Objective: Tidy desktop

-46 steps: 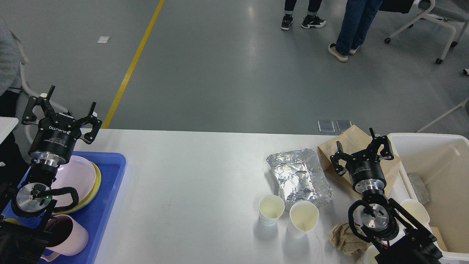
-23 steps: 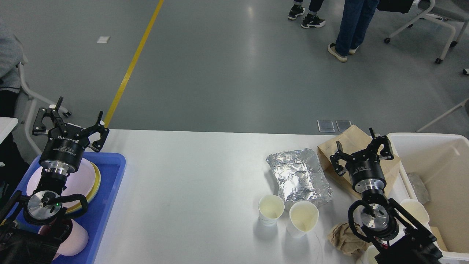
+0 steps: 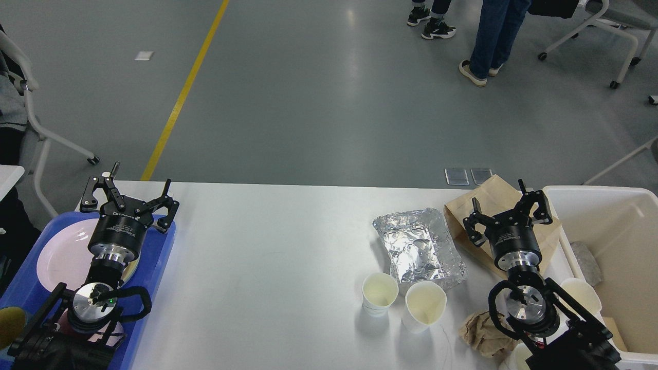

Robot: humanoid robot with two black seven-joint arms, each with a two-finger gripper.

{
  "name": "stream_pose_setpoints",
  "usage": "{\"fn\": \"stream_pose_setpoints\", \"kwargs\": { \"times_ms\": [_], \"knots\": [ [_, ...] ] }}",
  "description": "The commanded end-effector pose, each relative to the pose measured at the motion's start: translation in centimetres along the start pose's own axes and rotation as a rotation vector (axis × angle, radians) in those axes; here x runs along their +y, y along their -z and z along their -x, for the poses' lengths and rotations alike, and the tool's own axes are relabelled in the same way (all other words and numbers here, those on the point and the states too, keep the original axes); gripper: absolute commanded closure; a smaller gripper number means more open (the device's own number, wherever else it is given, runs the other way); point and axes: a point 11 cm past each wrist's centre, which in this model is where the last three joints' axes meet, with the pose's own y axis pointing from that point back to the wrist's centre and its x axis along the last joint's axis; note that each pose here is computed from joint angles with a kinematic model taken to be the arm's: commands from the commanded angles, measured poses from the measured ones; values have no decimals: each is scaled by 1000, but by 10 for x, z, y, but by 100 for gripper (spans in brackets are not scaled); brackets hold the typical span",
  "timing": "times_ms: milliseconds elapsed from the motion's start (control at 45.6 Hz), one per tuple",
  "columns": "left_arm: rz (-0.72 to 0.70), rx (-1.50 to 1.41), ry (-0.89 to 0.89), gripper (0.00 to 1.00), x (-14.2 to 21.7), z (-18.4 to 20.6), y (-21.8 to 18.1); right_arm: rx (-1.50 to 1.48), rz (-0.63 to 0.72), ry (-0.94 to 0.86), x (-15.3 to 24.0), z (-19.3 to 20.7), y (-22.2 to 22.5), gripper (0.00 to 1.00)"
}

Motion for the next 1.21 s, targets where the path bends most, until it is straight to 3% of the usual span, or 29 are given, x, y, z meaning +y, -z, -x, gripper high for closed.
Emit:
{"fn": "stream_pose_setpoints", "kwargs": {
  "times_ms": [0, 438, 1184],
  "knots": [
    [-8, 1, -6, 4, 4, -8, 3, 0, 1, 0, 0, 0, 0, 0],
    [61, 32, 25, 4, 4, -18, -6, 0, 0, 0, 0, 0, 0, 0],
    [62, 43, 47, 4, 4, -16, -5, 0, 0, 0, 0, 0, 0, 0]
  ]
}}
